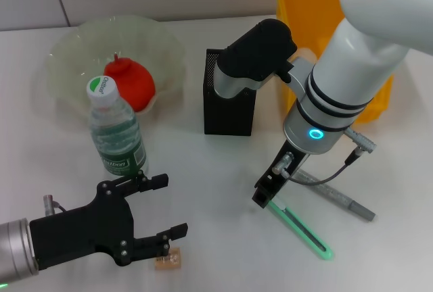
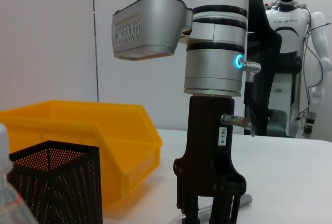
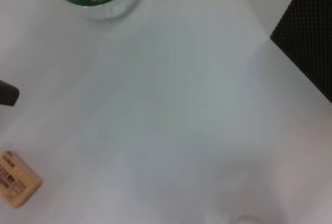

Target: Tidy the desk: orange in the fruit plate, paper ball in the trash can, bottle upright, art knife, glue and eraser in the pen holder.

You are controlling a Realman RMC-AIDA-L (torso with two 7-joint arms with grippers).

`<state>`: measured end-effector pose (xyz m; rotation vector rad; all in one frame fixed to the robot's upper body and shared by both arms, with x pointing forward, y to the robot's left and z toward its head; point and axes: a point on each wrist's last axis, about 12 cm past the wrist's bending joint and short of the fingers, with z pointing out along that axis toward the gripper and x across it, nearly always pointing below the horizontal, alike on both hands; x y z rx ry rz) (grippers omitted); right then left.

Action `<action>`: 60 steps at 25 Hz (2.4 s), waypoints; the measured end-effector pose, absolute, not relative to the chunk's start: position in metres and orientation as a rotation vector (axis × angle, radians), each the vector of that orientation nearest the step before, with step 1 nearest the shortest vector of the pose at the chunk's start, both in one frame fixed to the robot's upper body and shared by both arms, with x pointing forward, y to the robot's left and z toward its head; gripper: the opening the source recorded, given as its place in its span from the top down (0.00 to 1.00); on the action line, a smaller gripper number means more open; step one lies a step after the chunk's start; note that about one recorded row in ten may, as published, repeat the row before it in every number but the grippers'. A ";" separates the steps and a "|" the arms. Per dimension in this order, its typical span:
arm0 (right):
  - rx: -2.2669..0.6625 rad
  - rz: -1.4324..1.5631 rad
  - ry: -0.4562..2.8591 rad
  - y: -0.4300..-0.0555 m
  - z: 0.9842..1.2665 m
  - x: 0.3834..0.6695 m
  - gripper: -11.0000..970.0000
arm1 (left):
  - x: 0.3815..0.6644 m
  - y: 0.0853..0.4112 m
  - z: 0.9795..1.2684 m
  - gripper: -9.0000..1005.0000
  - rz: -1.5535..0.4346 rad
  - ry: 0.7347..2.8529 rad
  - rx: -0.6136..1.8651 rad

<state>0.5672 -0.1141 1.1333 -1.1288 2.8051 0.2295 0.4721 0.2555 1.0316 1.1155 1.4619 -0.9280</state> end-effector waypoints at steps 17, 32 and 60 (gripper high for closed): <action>-1.132 0.219 2.820 -0.115 1.130 0.567 0.63 | 0.472 0.255 1.032 0.19 -0.930 1.460 1.115; -1.134 0.220 2.822 -0.114 1.129 0.567 0.64 | 0.471 0.256 1.031 0.19 -0.934 1.464 1.112; -1.203 0.192 2.804 -0.107 1.129 0.564 0.82 | 0.469 0.256 1.031 0.19 -0.939 1.462 1.108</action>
